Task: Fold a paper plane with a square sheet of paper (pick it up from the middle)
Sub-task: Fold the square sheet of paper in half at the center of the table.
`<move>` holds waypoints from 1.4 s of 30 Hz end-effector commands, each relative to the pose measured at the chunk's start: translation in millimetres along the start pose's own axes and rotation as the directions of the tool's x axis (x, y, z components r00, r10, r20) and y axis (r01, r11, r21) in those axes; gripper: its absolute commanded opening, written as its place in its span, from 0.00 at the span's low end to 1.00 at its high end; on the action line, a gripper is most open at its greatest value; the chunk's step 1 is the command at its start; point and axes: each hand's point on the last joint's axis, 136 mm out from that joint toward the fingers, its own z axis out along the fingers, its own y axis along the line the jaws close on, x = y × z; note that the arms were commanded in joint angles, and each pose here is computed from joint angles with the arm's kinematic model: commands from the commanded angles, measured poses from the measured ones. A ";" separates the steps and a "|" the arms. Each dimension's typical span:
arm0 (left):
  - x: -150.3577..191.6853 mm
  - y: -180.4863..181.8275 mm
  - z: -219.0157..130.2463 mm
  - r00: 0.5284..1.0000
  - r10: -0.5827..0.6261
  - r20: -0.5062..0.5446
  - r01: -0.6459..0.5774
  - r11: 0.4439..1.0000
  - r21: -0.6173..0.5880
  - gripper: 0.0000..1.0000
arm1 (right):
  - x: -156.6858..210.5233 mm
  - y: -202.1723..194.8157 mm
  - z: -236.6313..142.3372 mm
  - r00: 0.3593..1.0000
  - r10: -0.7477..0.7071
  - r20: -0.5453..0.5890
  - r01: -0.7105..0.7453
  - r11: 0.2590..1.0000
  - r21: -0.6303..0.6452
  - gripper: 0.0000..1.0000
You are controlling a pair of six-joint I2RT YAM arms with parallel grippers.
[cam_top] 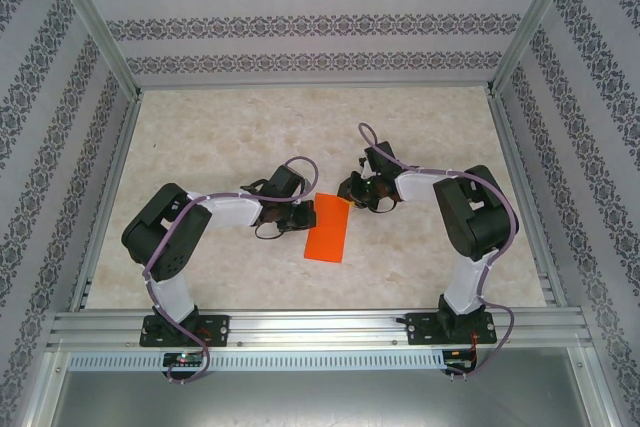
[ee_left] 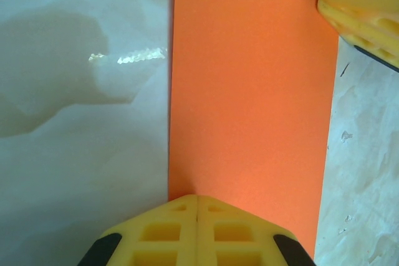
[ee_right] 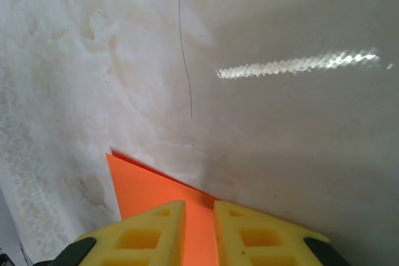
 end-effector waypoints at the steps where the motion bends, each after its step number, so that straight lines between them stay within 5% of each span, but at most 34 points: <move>1: 36.1 47.6 5.3 0.995 -0.039 -0.094 0.022 0.984 -0.179 0.00 | -3.5 8.6 -7.4 1.000 -0.008 0.019 0.009 1.000 -0.026 0.21; 7: 35.7 46.8 4.7 0.995 -0.037 -0.093 0.020 0.984 -0.178 0.00 | -17.7 31.7 -22.5 0.997 -0.035 0.070 0.042 0.994 -0.102 0.20; 20: 33.6 42.4 2.0 0.996 -0.028 -0.086 0.013 0.986 -0.164 0.00 | -1.3 -19.8 14.9 0.999 0.049 0.014 -0.049 0.999 -0.017 0.20; 31: 32.9 41.4 1.3 0.996 -0.030 -0.086 0.016 0.986 -0.164 0.00 | -15.1 30.1 -29.3 0.996 -0.023 0.091 0.032 0.995 -0.094 0.20; 42: 33.9 41.2 0.8 0.996 -0.024 -0.091 0.009 0.986 -0.164 0.00 | -6.1 -0.4 4.1 1.000 0.003 0.031 -0.002 1.000 -0.010 0.20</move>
